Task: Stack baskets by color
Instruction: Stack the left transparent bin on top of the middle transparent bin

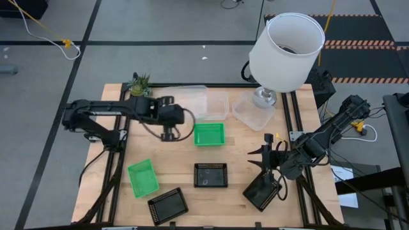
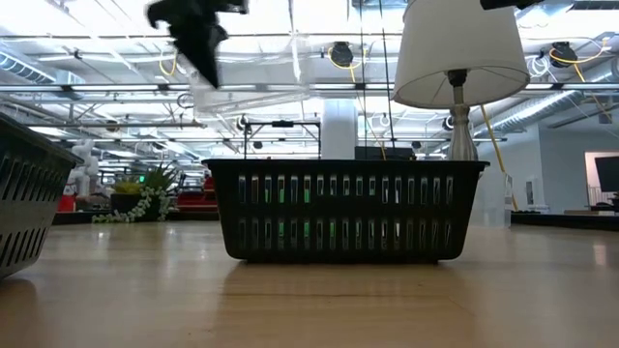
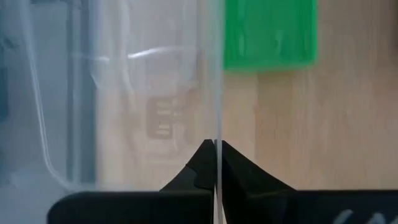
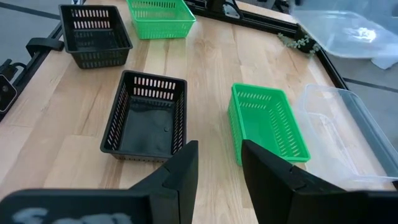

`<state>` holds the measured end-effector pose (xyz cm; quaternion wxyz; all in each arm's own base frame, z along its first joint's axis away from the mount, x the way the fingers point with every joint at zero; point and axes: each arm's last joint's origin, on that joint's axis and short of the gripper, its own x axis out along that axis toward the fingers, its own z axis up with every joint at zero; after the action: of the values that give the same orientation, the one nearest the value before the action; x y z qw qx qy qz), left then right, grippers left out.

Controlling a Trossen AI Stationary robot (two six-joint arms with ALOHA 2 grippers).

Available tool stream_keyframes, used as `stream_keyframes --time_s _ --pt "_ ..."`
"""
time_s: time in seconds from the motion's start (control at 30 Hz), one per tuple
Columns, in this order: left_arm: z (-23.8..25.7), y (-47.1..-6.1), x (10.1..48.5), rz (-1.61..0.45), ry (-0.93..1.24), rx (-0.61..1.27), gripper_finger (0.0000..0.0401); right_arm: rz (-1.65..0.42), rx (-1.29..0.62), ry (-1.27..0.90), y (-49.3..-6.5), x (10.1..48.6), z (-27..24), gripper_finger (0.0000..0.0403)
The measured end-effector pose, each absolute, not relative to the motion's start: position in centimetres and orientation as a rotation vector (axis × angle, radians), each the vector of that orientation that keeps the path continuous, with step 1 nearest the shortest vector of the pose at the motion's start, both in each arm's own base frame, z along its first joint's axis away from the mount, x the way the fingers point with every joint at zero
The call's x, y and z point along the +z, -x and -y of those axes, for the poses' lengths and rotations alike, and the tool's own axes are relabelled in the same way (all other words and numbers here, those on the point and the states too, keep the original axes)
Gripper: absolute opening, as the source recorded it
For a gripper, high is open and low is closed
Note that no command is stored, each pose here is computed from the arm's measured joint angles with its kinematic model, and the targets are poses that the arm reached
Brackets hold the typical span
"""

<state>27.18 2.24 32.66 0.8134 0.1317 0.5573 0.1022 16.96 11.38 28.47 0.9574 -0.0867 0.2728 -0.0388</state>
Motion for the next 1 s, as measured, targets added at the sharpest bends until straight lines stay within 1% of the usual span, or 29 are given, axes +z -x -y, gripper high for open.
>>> stream_keyframes --time_s 0.27,0.5,0.63,0.87,1.0 --pt "-4.1 -31.0 33.7 -1.195 -0.358 0.194 0.0004 -0.557 -0.081 0.164 -16.9 28.4 -11.4 0.0115" --pt "-5.9 -33.6 33.5 -1.225 -0.393 0.174 0.0005 -0.560 -0.080 0.166 -16.9 28.4 -11.4 0.0115" --pt "-6.9 -34.5 33.1 -1.228 -0.400 0.177 0.0003 -0.562 -0.080 0.168 -16.9 28.4 -11.4 0.0115" --pt "-8.3 -35.3 32.4 -1.196 -0.371 0.129 0.0003 -0.564 -0.079 0.170 -16.9 28.4 -11.4 0.0115" --pt "-9.2 -35.8 31.7 -1.195 -0.358 0.147 0.0008 -0.566 -0.079 0.171 -16.8 28.4 -11.4 0.0115"
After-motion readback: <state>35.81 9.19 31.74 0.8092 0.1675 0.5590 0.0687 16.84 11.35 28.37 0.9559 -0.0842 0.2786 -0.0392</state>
